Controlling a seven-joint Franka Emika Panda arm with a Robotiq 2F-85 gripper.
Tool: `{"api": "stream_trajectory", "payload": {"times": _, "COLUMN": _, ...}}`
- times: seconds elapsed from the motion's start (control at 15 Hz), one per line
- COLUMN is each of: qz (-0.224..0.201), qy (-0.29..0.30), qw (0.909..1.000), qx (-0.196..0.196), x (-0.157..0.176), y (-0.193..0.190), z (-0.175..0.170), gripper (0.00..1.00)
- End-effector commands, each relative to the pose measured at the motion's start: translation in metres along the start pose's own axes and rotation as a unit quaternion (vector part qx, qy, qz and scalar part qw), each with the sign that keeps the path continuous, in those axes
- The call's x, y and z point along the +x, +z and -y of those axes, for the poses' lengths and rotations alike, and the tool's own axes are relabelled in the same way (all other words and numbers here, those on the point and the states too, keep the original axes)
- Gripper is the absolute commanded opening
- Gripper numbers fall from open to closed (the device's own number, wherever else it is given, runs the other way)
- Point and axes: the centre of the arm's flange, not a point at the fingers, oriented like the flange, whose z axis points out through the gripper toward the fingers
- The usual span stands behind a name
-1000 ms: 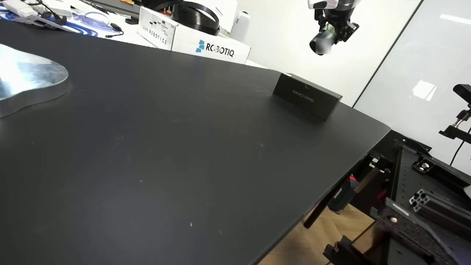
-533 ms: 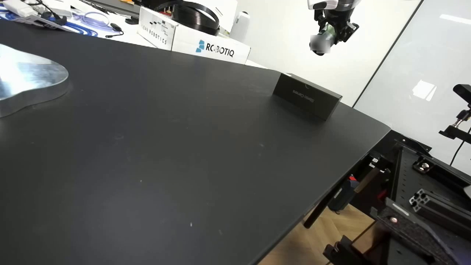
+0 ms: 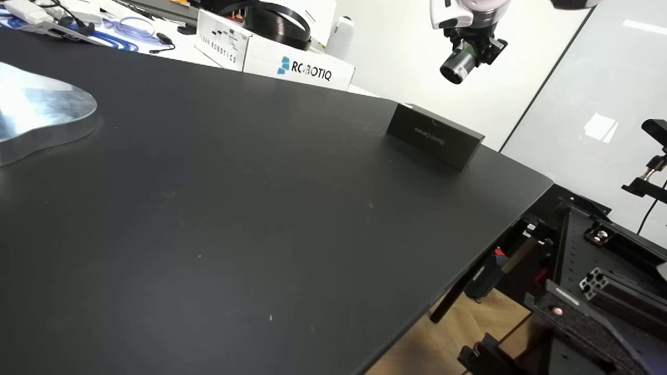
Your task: Put the bottle on the box
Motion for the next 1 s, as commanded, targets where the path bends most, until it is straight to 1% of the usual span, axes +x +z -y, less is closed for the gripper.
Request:
{"api": "stream_trajectory", "payload": {"times": 0.0, "qz": 0.011, "qy": 0.006, "qw": 0.9999, "qx": -0.011, "x": 0.011, "y": 0.004, "z": -0.005, "gripper": 0.44}}
{"api": "stream_trajectory", "payload": {"times": 0.53, "qz": 0.013, "qy": -0.023, "qw": 0.9992, "qx": -0.03, "x": 0.043, "y": 0.001, "z": -0.006, "gripper": 0.44}}
{"api": "stream_trajectory", "payload": {"times": 0.93, "qz": 0.024, "qy": -0.036, "qw": 0.9985, "qx": -0.035, "x": 0.058, "y": 0.003, "z": -0.006, "gripper": 0.44}}
